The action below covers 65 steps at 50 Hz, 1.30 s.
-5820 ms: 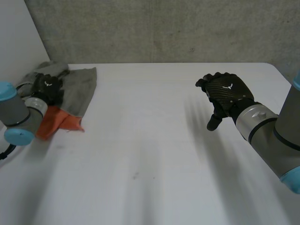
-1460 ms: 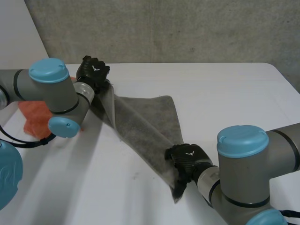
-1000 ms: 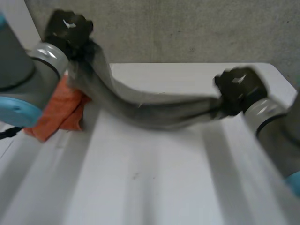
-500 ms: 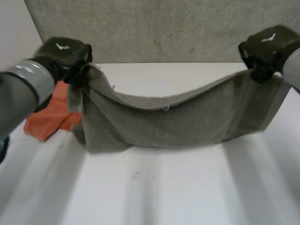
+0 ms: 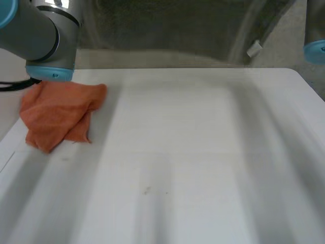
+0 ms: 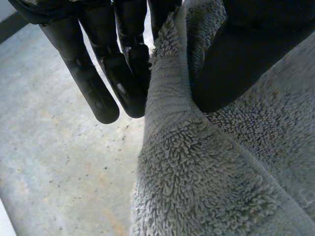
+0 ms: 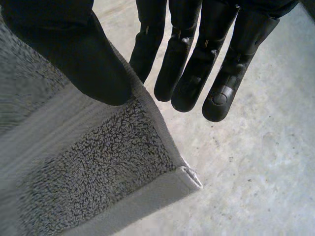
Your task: Fold the laundry.
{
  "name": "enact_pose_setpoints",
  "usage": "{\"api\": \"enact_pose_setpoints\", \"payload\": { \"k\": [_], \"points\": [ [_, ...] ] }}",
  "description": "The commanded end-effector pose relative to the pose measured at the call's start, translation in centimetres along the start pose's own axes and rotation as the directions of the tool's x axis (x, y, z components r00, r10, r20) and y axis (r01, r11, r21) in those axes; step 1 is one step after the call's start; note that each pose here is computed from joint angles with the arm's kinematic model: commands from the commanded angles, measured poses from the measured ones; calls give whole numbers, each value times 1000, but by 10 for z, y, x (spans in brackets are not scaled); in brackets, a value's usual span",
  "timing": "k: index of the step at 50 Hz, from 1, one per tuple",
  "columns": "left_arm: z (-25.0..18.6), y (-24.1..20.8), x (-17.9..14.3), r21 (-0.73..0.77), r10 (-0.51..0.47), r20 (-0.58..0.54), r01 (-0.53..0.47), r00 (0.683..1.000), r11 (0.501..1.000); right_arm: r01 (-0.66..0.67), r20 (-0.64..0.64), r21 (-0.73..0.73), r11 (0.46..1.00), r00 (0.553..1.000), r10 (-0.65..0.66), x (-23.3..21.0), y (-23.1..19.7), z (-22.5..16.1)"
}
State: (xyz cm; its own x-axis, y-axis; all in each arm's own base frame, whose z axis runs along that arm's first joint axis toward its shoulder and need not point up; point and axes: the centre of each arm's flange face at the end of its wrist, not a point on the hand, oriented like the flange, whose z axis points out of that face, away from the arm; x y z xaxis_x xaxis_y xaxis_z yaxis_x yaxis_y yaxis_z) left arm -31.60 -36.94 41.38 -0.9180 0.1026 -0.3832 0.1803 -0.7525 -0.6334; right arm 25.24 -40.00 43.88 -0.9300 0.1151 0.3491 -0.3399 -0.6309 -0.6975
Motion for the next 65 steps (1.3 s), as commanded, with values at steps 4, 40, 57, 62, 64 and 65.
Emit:
{"api": "enact_pose_setpoints", "payload": {
  "k": [4,40,57,62,64,65],
  "points": [
    [-108,29,28,-321,-67,-188,3,980,947,46,323,-332,942,944,67,-25,54,-93],
    [-272,104,39,-769,-131,-267,-129,955,626,227,507,-722,653,816,276,-25,149,-258],
    [-282,98,33,-811,-116,-270,-161,956,562,145,409,-786,601,851,330,-14,159,-256],
    [-277,90,31,-808,-124,-269,-154,955,568,98,344,-813,574,876,337,-1,166,-249],
    [-274,91,30,-805,-121,-265,-151,957,573,105,348,-822,560,871,348,-1,166,-250],
    [-274,91,30,-805,-120,-266,-152,956,573,106,347,-826,554,870,350,-1,166,-251]
  ]
}}
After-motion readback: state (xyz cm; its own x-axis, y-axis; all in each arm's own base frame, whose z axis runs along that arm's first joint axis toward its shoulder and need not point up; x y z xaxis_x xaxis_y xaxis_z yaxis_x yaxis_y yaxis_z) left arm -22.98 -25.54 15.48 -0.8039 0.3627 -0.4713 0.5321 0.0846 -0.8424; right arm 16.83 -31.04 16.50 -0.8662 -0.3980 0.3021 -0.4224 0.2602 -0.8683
